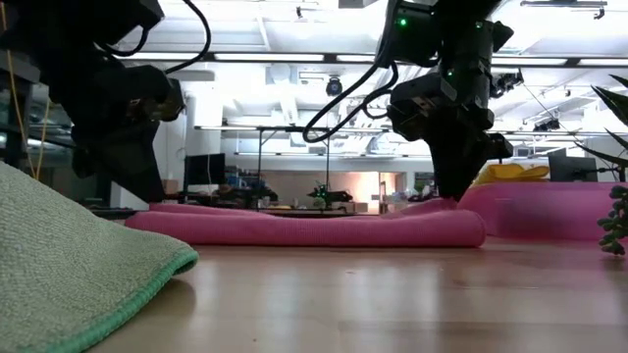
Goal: Fold microfiber towels
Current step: Fold the pink microfiber cloth
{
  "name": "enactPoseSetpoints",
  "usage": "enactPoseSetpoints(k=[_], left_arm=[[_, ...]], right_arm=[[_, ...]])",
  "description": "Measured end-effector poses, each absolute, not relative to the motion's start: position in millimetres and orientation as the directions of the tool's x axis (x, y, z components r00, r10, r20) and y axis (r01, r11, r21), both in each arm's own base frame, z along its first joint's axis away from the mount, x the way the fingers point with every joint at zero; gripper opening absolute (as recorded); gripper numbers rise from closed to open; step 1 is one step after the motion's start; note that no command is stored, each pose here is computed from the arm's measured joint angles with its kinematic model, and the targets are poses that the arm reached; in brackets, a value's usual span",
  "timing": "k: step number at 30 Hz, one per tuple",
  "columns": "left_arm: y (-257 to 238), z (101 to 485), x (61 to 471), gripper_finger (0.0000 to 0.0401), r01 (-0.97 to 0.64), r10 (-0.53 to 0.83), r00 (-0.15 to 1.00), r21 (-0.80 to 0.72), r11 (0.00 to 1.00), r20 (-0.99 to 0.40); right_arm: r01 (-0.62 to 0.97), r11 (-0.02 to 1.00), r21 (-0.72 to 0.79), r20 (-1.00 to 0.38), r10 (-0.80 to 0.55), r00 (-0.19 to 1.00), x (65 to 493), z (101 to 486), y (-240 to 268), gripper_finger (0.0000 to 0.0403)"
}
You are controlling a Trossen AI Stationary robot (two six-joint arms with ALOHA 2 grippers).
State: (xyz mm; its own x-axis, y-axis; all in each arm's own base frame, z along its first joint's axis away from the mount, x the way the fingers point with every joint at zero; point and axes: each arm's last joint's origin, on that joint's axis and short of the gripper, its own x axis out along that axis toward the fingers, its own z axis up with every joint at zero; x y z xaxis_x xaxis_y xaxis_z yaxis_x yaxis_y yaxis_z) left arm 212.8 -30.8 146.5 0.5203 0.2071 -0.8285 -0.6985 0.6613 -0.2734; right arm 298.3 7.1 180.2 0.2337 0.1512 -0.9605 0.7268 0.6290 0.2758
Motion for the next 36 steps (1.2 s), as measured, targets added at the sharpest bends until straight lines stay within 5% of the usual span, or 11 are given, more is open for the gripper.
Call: enactPoseSetpoints(k=[13, 21, 28, 36], left_arm=[[-14, 153, 195, 0.014, -0.738, 0.246, 0.409, -0.161, 0.655, -0.879], [-13, 193, 188, 0.0181, -0.61, 0.179, 0.673, -0.401, 0.683, -0.718], [-21, 182, 180, 0.0192, -0.477, 0.103, 0.838, -0.627, 0.616, -0.536], [-33, 158, 168, 0.0194, -0.447, 0.135, 0.877, -0.682, 0.58, -0.461]], right_arm=[[0.705, 0.674, 0.22, -0.969, 0.067, 0.239, 293, 187, -10, 0.0188], [0.625, 0.738, 0.254, -0.945, 0.051, 0.323, 283, 213, -13, 0.0191], [0.587, 0.77, 0.25, -0.949, 0.075, 0.306, 280, 212, -2, 0.0191], [0.703, 0.612, 0.362, -0.93, 0.187, 0.317, 265, 175, 16, 0.0191]])
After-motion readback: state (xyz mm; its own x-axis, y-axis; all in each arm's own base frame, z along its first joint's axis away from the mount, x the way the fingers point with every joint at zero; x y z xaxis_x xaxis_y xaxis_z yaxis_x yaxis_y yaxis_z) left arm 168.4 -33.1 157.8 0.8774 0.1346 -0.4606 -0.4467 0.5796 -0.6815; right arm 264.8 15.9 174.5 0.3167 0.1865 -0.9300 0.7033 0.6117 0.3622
